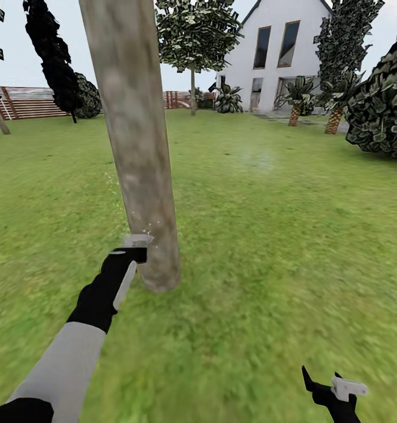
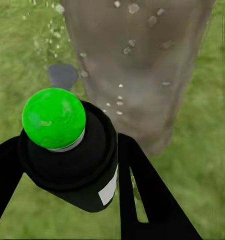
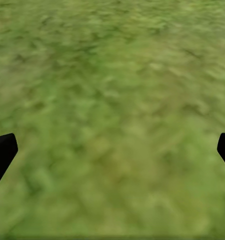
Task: In the garden, pick up the pesticide atomizer on the floor and spray pesticide onto both trees until each tree trunk is fully covered.
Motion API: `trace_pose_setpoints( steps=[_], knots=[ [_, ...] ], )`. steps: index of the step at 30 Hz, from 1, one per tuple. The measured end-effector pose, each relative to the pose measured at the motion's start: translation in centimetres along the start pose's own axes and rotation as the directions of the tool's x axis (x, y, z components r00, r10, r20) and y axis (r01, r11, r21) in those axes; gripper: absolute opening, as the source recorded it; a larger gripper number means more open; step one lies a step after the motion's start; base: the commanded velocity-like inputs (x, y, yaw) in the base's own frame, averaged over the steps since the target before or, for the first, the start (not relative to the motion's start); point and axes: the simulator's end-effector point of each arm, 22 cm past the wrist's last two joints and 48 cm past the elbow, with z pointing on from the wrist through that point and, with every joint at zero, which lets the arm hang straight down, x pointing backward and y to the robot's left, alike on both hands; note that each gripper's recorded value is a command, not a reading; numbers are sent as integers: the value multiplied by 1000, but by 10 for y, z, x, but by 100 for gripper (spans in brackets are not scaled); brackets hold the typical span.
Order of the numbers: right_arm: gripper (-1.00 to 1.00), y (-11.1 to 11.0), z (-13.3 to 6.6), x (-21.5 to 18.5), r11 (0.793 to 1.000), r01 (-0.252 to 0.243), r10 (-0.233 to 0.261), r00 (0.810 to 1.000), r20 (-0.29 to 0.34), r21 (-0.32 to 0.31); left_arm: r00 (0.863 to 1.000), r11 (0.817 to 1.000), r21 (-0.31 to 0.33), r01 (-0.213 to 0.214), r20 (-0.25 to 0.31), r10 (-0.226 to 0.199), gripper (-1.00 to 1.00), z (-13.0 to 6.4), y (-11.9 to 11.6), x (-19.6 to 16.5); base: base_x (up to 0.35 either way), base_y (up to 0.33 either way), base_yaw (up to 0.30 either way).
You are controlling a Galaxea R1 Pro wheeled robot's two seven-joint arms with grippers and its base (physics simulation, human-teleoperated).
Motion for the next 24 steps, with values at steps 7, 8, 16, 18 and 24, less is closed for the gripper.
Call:
trace_pose_setpoints(
  steps=[7, 8, 16, 18, 24],
  knots=[
    [100, 0, 0, 0, 1000, 0, 0, 1000, 0, -1, 996, 996, 64, -59, 67, 54, -100, -45, -46, -47, 0, 0, 0],
    [100, 0, 0, 0, 1000, 0, 0, 1000, 0, -1, 997, 999, 40, -24, 71, 21, -100, -45, -26, -53, 0, 0, 0],
    [100, 0, 0, 0, 1000, 0, 0, 1000, 0, 0, 997, 996, 87, -18, 77, 12, -100, -63, -42, -68, 0, 0, 0],
    [100, 0, 0, 0, 1000, 0, 0, 1000, 0, 0, 993, 993, 111, -50, 110, 38, -100, -74, -63, -87, 0, 0, 0],
    [100, 0, 0, 0, 1000, 0, 0, 1000, 0, 0, 994, 999, 13, 39, 97, -40, -100, -70, 1, -101, 0, 0, 0]
  ],
)
